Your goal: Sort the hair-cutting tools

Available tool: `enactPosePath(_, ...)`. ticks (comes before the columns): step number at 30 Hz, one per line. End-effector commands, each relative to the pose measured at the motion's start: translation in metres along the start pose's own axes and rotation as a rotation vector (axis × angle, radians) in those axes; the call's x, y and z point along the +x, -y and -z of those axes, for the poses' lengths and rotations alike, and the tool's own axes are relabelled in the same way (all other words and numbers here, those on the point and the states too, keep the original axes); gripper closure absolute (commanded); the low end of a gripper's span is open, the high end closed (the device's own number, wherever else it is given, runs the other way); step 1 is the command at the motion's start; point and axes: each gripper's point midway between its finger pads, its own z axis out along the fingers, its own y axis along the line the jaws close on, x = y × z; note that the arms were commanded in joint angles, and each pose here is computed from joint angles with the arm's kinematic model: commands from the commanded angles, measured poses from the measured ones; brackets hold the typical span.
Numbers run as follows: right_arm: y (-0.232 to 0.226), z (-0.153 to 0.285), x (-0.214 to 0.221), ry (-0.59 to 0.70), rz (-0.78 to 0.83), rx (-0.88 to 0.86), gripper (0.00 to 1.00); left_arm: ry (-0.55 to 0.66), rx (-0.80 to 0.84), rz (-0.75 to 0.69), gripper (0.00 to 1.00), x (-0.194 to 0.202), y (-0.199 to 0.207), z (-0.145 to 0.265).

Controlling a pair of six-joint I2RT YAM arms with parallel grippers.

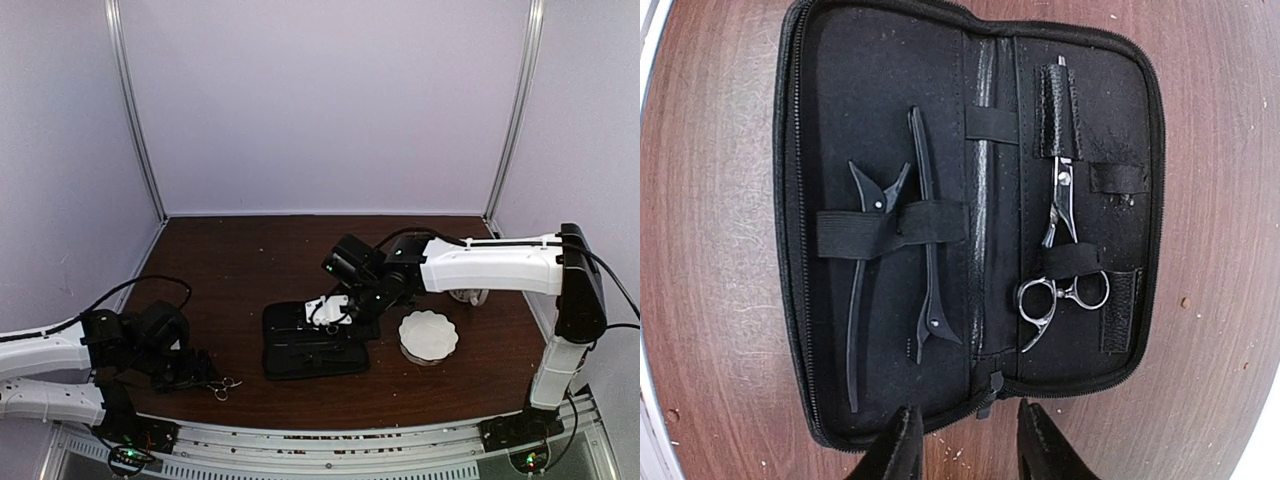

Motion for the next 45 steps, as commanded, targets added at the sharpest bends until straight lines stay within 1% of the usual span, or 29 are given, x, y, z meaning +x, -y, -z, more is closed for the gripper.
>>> enactPosePath(1, -0.004, 0.011, -0.005, 0.025, 0.020, 0.007, 0.67, 0.010, 0.074, 0.198, 0.15, 0.003, 0.003, -0.014)
enactPosePath(6, -0.006, 0.005, -0.002, 0.004, 0.033, 0.005, 0.67, 0.052, 0.087, 0.238, 0.23, -0.003, 0.000, -0.024)
enactPosePath(13, -0.010, 0.002, -0.002, -0.010, 0.045, -0.004, 0.67, 0.112, 0.023, 0.230, 0.32, -0.020, -0.008, -0.034)
enactPosePath(16, -0.012, 0.000, -0.002, -0.016, 0.050, -0.007, 0.68, 0.152, 0.001, 0.210, 0.34, -0.036, -0.007, -0.037)
enactPosePath(20, -0.013, -0.002, -0.002, -0.024, 0.056, -0.003, 0.68, 0.187, -0.017, 0.111, 0.37, -0.062, 0.005, -0.044)
enactPosePath(25, -0.013, -0.004, 0.000, -0.035, 0.062, 0.000, 0.68, 0.220, -0.122, -0.042, 0.42, -0.093, 0.017, -0.047)
enactPosePath(28, -0.013, -0.004, 0.000, -0.040, 0.063, 0.003, 0.68, 0.209, -0.168, -0.113, 0.46, -0.104, 0.021, -0.052)
enactPosePath(31, -0.013, -0.004, 0.001, -0.042, 0.065, 0.005, 0.68, 0.196, -0.157, -0.197, 0.49, -0.110, 0.034, -0.057)
enactPosePath(33, -0.013, -0.005, 0.002, -0.045, 0.067, 0.005, 0.68, 0.200, -0.137, -0.246, 0.50, -0.114, 0.043, -0.055)
enactPosePath(34, -0.014, -0.005, 0.002, -0.046, 0.068, 0.004, 0.68, 0.206, -0.120, -0.275, 0.50, -0.116, 0.049, -0.052)
enactPosePath(36, -0.014, -0.006, 0.003, -0.050, 0.069, 0.003, 0.68, 0.224, -0.143, -0.308, 0.50, -0.122, 0.049, -0.042)
enactPosePath(38, -0.014, -0.007, 0.003, -0.052, 0.070, 0.002, 0.68, 0.234, -0.234, -0.281, 0.50, -0.123, 0.033, -0.028)
enactPosePath(40, -0.015, -0.007, 0.003, -0.054, 0.070, 0.000, 0.68, 0.221, -0.282, -0.240, 0.51, -0.118, 0.020, -0.018)
enactPosePath(43, -0.015, -0.008, 0.004, -0.056, 0.072, 0.002, 0.69, 0.192, -0.274, -0.163, 0.54, -0.102, 0.007, -0.014)
enactPosePath(45, -0.015, -0.009, 0.004, -0.057, 0.073, -0.001, 0.69, 0.178, -0.220, -0.139, 0.58, -0.093, 0.009, -0.017)
